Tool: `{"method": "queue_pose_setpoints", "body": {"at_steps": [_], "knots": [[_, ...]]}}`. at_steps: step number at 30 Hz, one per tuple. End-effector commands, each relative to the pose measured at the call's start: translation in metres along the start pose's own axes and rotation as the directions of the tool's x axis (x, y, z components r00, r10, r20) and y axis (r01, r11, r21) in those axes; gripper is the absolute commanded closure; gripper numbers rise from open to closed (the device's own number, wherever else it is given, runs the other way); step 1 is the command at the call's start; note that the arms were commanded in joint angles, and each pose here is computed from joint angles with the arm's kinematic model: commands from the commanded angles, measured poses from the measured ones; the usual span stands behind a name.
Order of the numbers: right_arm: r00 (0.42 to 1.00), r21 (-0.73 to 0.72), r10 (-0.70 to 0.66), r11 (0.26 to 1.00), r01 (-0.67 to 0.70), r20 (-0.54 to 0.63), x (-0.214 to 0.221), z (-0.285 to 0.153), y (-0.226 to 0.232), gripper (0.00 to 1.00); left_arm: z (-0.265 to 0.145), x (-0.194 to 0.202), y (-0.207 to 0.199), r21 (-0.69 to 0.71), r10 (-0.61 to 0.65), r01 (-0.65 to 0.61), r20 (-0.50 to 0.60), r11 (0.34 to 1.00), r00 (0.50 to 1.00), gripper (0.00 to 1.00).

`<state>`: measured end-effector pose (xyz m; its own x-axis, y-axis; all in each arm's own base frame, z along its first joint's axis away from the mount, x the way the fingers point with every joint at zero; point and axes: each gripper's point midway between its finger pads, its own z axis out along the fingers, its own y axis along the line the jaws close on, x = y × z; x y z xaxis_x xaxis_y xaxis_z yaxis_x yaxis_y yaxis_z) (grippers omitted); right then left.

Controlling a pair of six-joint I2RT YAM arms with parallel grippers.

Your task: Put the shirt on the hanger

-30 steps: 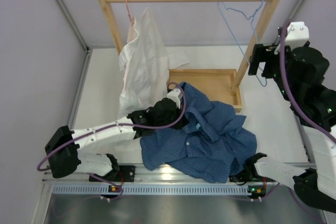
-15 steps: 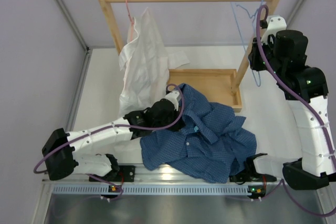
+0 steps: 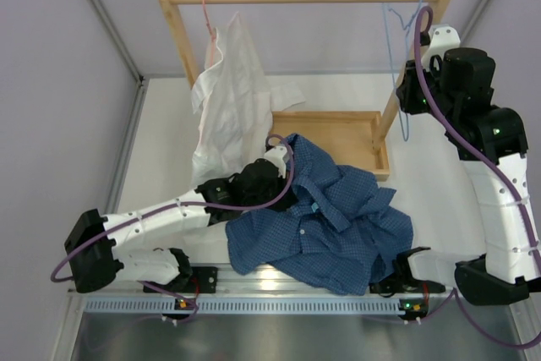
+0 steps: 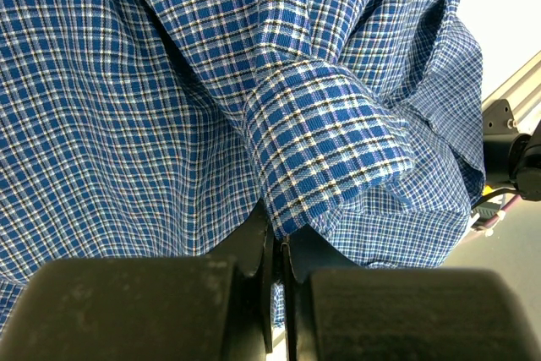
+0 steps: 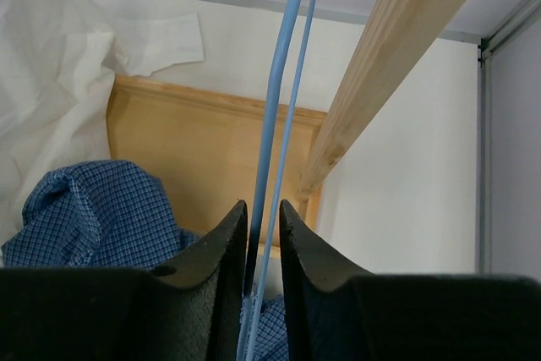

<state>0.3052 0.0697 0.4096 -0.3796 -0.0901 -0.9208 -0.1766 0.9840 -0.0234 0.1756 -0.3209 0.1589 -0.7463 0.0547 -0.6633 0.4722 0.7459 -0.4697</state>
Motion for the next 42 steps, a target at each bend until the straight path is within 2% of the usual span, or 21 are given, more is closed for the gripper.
{"method": "queue_pose_setpoints", "body": {"at_steps": [1,4,9,12,18,27,30,42], "knots": [[1.000,0.031,0.013,0.999,-0.013,0.007,-0.001,0.000,-0.008,0.80,-0.011,-0.015,-0.011,0.036,0.003,-0.005,0.044,0.999,0.999,1.00],[1.000,0.026,0.013,1.000,-0.013,0.013,-0.001,0.000,-0.007,0.83,-0.012,-0.017,-0.012,0.039,0.002,-0.004,0.051,0.999,0.999,1.00],[1.000,0.039,0.010,0.999,-0.009,-0.011,0.010,0.007,-0.009,0.80,-0.015,-0.018,-0.011,0.038,-0.005,0.002,0.062,0.999,0.998,1.00],[1.000,0.055,0.012,0.998,-0.011,-0.016,0.013,0.009,-0.011,0.82,-0.018,-0.020,-0.011,0.040,-0.007,0.004,0.072,0.999,0.997,1.00],[0.999,0.053,0.021,0.998,-0.022,0.027,0.000,0.002,-0.011,0.97,-0.016,-0.020,-0.011,0.037,-0.010,0.007,0.069,0.999,0.998,1.00],[0.997,0.060,0.021,0.998,-0.025,0.069,-0.011,-0.009,-0.013,0.94,-0.011,-0.016,-0.010,0.029,-0.013,0.011,0.052,1.000,0.999,1.00],[0.997,0.055,0.022,0.998,-0.027,0.078,-0.013,-0.010,-0.013,1.00,-0.012,-0.016,-0.011,0.035,-0.014,0.013,0.051,0.999,0.999,1.00],[0.956,-0.035,0.027,0.999,-0.017,0.293,-0.061,-0.045,-0.001,1.00,-0.016,-0.029,-0.014,0.028,-0.034,0.032,0.094,0.999,0.995,1.00]]}}
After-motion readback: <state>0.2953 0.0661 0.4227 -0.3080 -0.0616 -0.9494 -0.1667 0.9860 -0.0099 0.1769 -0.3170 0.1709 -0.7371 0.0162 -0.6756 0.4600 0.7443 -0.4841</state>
